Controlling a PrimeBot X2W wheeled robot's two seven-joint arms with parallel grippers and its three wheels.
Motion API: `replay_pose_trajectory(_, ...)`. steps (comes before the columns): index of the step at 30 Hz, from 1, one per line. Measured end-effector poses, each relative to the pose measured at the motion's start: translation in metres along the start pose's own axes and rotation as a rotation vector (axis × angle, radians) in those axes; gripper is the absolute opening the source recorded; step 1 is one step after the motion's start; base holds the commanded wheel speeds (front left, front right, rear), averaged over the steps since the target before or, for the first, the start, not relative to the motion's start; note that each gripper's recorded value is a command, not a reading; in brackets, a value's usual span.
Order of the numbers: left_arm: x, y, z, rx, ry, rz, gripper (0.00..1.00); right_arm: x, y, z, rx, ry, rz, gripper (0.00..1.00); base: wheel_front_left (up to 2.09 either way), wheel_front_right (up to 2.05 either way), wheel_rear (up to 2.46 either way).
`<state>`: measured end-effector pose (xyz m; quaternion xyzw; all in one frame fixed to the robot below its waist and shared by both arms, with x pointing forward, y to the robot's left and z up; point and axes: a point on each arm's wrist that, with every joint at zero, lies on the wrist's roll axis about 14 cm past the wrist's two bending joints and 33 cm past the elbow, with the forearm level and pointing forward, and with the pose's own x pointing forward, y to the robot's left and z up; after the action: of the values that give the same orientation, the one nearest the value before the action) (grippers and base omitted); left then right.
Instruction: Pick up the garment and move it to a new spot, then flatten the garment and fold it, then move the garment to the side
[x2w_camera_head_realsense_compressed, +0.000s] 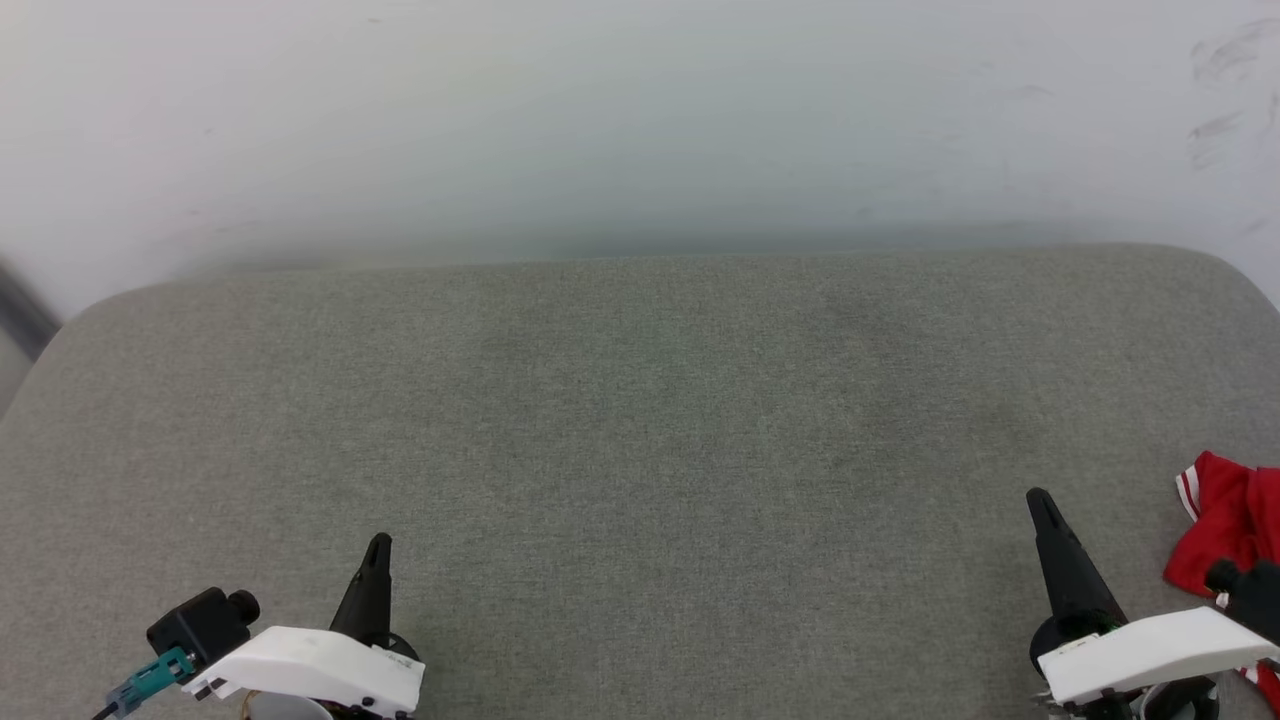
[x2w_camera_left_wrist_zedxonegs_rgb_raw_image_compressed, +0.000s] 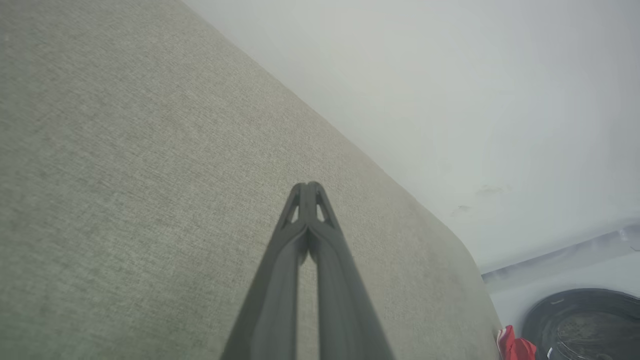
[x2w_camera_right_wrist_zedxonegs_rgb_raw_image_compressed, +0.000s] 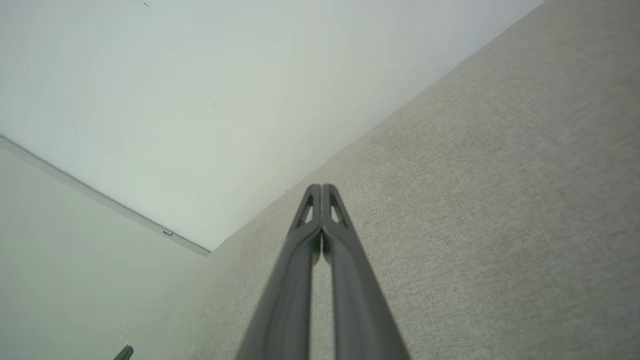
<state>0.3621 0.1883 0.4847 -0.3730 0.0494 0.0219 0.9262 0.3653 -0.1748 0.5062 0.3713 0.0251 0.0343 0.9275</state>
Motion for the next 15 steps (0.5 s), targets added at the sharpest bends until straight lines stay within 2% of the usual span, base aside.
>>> replay_pose_trajectory(15, 0.0056, 0.0002, 0.0021, -0.191, 0.008, -0.001, 0.0, 0.0042, -0.0056, 0.003, 0.189, -0.012, -0.014, 0.0, 0.0, 0.0, 0.0)
